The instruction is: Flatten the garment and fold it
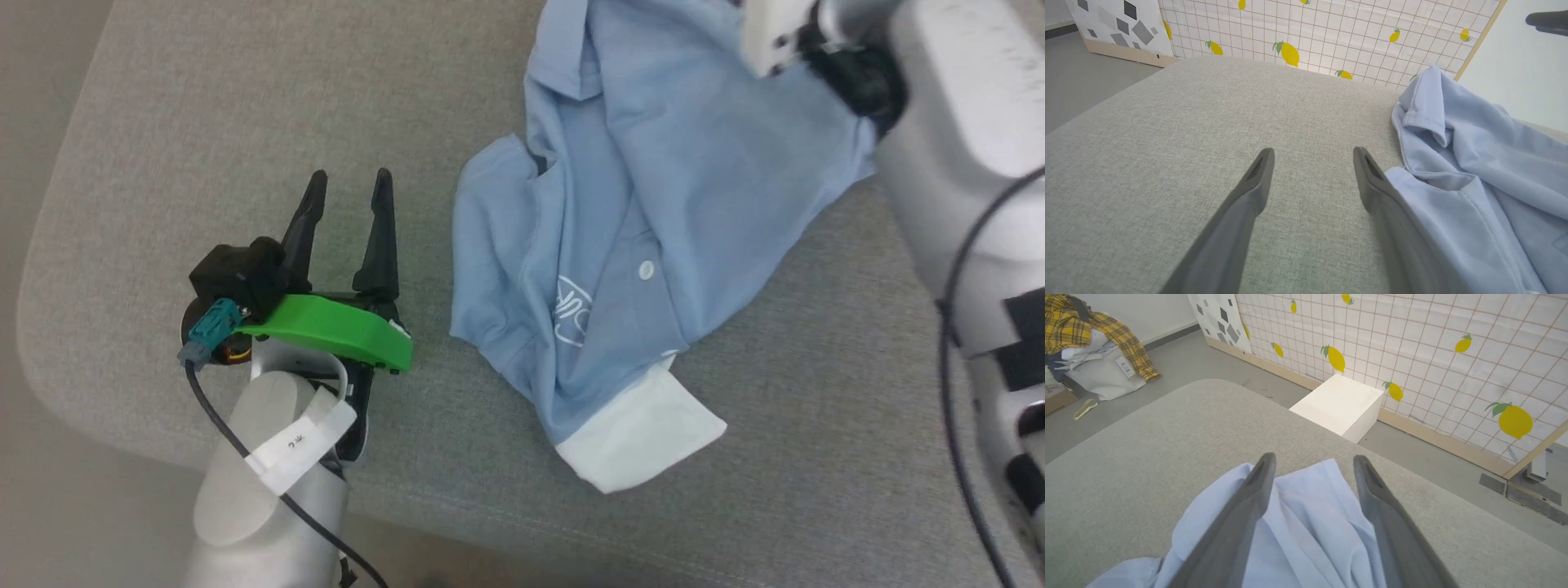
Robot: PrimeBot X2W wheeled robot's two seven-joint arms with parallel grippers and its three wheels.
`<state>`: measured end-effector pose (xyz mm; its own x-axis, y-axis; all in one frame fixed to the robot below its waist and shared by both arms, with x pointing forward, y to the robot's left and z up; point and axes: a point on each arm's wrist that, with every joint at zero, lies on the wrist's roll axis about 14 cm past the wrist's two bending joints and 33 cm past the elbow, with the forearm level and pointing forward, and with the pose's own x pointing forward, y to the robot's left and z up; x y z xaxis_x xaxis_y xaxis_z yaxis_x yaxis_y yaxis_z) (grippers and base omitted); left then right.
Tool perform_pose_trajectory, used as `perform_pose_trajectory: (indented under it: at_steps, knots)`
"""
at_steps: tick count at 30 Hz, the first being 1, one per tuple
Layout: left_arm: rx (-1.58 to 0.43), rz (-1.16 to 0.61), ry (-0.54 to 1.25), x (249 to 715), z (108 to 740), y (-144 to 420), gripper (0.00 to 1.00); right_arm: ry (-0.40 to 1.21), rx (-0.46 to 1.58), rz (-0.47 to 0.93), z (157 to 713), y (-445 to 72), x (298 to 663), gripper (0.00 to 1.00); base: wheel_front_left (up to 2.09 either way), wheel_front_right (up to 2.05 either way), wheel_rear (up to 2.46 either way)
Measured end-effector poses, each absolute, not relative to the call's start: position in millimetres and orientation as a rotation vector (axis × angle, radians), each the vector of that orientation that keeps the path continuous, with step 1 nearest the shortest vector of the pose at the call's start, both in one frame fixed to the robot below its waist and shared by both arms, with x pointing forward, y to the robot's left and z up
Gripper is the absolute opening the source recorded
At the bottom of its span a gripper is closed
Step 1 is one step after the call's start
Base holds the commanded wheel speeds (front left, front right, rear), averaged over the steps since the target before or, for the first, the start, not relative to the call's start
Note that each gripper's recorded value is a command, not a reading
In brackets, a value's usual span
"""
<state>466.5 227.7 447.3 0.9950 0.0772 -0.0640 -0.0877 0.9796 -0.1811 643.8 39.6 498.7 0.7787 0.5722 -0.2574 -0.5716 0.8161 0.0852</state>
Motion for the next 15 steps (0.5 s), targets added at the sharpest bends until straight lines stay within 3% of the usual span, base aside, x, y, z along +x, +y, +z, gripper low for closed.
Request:
perform_pose_trajectory:
  at_steps: [5,15]
  knots:
    - [-0.193,0.062,0.024,464,462,221,1.0,0.21,-0.005,0.489,518,-27,646,1.0,0.0,0.0,0.0]
    - [-0.219,0.004,-0.016,456,481,195,1.0,0.332,-0.002,0.291,474,-135,580,1.0,0.0,0.0,0.0]
